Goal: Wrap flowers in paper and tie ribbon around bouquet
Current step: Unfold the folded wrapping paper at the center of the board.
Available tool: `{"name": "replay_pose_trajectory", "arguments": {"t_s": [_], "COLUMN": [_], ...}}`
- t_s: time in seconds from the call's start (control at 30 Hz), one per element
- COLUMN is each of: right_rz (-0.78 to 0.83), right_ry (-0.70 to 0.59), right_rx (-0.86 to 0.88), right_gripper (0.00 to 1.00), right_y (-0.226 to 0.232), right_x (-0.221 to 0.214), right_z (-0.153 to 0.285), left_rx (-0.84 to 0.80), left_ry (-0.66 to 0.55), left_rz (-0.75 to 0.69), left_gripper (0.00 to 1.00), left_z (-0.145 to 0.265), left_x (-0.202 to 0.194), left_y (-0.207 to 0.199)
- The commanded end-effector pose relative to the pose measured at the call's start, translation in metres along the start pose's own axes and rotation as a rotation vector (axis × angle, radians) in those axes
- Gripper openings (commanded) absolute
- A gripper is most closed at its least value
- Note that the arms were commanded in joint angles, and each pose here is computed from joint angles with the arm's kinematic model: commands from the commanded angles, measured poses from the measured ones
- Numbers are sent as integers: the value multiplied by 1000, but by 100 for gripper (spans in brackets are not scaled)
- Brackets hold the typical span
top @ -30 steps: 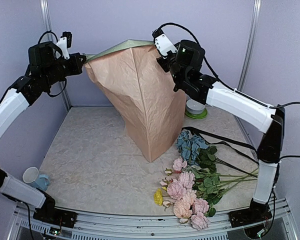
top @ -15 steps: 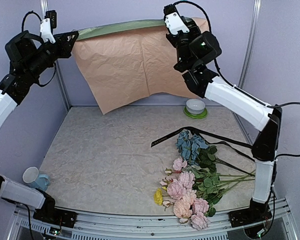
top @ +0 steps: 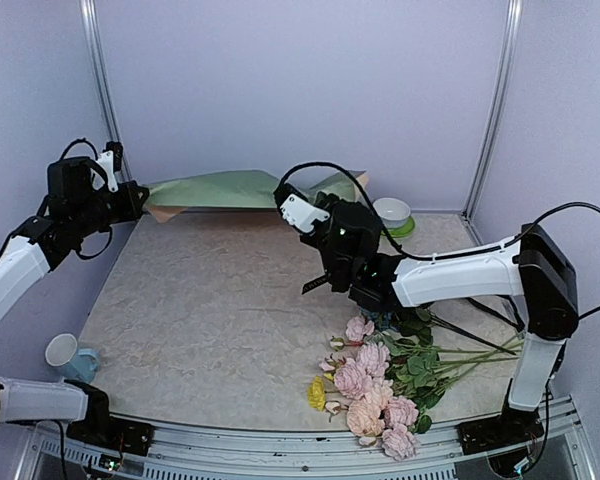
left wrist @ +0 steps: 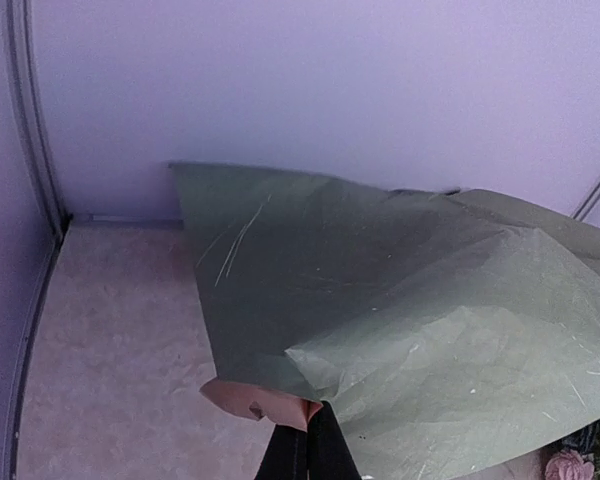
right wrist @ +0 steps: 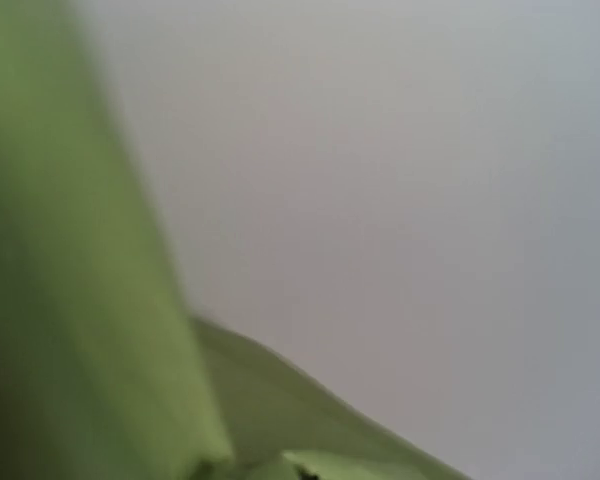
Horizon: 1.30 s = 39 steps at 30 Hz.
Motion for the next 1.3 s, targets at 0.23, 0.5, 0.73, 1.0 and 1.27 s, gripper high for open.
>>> {"name": "replay_pose_trajectory", "arguments": {"t_s": [0.23, 0.5, 0.73, 1.0, 1.27], "right_rz": [-50, -212, -256, -240, -276], "right_ry": [250, 456, 548, 629, 661], "right_rx": [488, 799, 899, 953, 1106], "right_gripper": [0, 0, 0, 0, 0], "right_y": [159, 224, 260, 264, 263], "right_x": [-30, -37, -47, -58, -45], "right_z": [50, 83, 93, 106, 130], "left_rx": [154, 251, 359, 74, 69], "left_ry": [238, 234, 153, 470, 680], "left_rz": [204, 209, 127, 163, 165], "left_gripper": [0, 98, 99, 99, 93], "left_z": [-12, 1, 37, 4, -30], "left_x": [-75, -74, -23, -134, -248], "left_y": [72, 99, 99, 23, 3]}}
Point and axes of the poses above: each gripper's point midway between its finger pads, its own z axis back along the fingers, its own y axis along the line the jaws close on, x = y × z, the point moved 3 cm from there along z, back along the fingers
